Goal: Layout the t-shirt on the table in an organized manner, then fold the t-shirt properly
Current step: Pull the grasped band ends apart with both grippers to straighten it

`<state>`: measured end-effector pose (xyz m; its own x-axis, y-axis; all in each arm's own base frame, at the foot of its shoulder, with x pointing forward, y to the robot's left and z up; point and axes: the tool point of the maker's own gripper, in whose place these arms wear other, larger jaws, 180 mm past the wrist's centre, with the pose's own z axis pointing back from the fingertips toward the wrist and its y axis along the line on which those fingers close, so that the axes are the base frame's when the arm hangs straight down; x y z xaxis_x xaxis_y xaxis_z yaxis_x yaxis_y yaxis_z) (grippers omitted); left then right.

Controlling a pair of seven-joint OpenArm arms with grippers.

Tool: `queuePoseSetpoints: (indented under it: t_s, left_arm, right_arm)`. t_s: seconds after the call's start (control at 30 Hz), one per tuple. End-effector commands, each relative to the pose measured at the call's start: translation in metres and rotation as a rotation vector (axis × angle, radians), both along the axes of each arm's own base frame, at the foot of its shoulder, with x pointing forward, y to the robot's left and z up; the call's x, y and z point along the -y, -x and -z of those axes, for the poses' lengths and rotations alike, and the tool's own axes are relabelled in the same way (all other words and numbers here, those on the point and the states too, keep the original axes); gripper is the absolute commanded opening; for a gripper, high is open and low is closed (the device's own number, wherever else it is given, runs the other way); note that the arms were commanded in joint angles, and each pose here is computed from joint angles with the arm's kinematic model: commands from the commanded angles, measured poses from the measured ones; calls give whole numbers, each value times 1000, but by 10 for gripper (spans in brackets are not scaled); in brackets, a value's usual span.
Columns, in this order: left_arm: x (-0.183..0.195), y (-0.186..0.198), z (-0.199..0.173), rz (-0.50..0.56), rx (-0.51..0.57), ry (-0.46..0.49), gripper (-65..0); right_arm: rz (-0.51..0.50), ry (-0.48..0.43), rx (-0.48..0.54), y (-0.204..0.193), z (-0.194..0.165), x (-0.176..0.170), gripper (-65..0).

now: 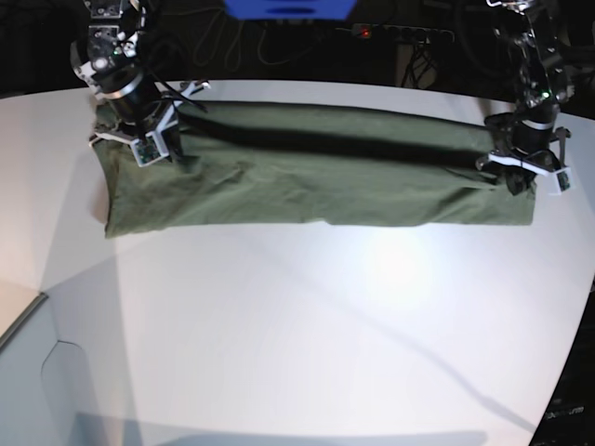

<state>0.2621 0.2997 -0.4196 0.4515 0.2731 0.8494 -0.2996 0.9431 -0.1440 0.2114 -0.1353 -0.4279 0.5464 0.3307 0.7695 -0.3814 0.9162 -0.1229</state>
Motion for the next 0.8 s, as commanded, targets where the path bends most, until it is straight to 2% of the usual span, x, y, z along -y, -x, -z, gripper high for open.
queuePoseSetpoints:
  t_s: [0.0,0.23,0.3,0.47,0.53,0.6,0.77]
  left_arm:
    - [-7,-6,-14,-2,48,-22,-650]
    - [-7,-6,-13,1,38,-25,-642]
    - [-7,-4,-11,1,34,-23,-589]
    - [-7,1,-11,-2,30,-23,-355]
    - [-15,11,-11,-22,24,-34,-282]
    - [-25,14,-18,-46,35,-49,-253]
    - [-48,23,-23,-101,36,-69,-251]
  right_arm:
    - [-2,-12,17,-3,-3,-1,-650]
    - [9,-36,-27,-7,18,-2,-643]
    - [10,-41,-34,-9,21,-2,-589]
    - [10,-44,-41,-8,23,-3,-454]
    - [9,-43,-37,-8,22,-3,-427]
    - [9,-42,-35,-9,22,-3,-415]
    - [7,-45,-27,-14,20,-4,-415]
